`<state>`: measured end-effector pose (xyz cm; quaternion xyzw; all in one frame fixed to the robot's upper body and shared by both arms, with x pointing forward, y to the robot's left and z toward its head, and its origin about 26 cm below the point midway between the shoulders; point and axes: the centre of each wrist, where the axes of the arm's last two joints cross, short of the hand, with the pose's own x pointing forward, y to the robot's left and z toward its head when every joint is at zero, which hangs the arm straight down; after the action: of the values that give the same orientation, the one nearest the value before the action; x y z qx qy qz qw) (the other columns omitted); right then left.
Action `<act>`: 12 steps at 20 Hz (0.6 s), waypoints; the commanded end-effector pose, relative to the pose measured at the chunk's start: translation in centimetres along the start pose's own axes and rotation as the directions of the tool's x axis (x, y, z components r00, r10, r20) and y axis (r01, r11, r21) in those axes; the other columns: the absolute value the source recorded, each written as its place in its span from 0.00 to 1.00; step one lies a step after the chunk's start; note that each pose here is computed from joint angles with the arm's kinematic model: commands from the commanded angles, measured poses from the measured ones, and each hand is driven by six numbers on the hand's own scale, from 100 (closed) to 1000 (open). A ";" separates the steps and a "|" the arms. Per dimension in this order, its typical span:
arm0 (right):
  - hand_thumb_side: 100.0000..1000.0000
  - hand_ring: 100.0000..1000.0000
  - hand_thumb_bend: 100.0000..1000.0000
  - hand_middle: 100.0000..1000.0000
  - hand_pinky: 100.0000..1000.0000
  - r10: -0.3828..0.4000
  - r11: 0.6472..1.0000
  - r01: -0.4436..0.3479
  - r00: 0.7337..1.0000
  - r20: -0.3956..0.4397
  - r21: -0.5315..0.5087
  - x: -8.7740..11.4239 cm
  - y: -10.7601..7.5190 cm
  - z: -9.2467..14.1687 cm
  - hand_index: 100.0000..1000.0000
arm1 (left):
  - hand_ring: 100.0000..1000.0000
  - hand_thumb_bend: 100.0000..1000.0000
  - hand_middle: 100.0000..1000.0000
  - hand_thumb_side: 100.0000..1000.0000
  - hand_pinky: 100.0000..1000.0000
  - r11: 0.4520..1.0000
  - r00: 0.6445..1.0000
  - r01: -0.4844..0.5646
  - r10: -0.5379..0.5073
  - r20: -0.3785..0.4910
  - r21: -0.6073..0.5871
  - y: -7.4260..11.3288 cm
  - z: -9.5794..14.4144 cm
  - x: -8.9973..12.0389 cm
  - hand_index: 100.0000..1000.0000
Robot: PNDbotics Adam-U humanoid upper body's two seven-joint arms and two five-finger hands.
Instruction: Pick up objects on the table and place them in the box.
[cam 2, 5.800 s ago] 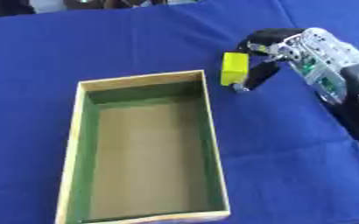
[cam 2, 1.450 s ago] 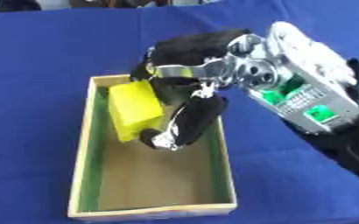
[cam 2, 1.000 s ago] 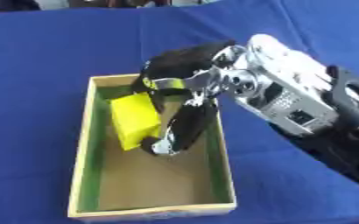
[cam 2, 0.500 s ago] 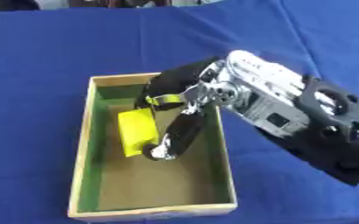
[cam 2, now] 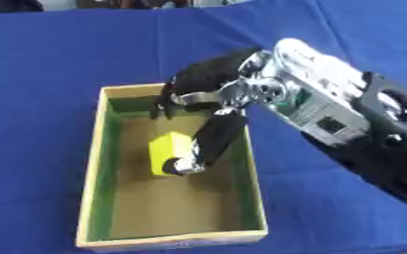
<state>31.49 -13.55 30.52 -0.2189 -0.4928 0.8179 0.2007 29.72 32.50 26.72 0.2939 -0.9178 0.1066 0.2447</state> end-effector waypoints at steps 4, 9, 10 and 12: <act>0.74 0.85 0.53 0.75 0.74 0.035 0.996 -0.038 0.999 -0.035 -0.082 0.1 -2.0 3.3 0.93 | 0.75 0.00 0.71 1.00 0.58 1.000 0.999 0.009 -0.009 0.040 -0.005 0.4 -0.7 0.7 0.73; 0.77 0.84 0.50 0.75 0.73 0.039 0.985 -0.053 0.995 -0.088 -0.163 -0.3 -3.5 6.6 0.92 | 0.75 0.00 0.71 1.00 0.58 1.000 0.999 0.017 -0.017 0.038 -0.004 0.5 -0.7 0.7 0.73; 0.78 0.84 0.49 0.74 0.73 0.038 0.983 -0.056 0.994 -0.101 -0.177 -0.5 -3.8 7.2 0.92 | 0.75 0.00 0.71 1.00 0.58 1.000 0.999 0.019 -0.019 0.038 -0.003 0.5 -0.7 0.7 0.73; 0.82 0.84 0.42 0.74 0.73 0.039 0.976 -0.065 0.991 -0.128 -0.206 -1.1 -4.2 8.4 0.92 | 0.75 0.00 0.71 1.00 0.58 1.000 0.999 0.022 -0.022 0.038 -0.002 0.6 -0.7 0.6 0.73</act>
<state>28.94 -17.50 36.42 -0.2793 -0.5490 0.7635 0.1940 29.67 32.60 26.46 0.2969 -0.9156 0.1070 0.2492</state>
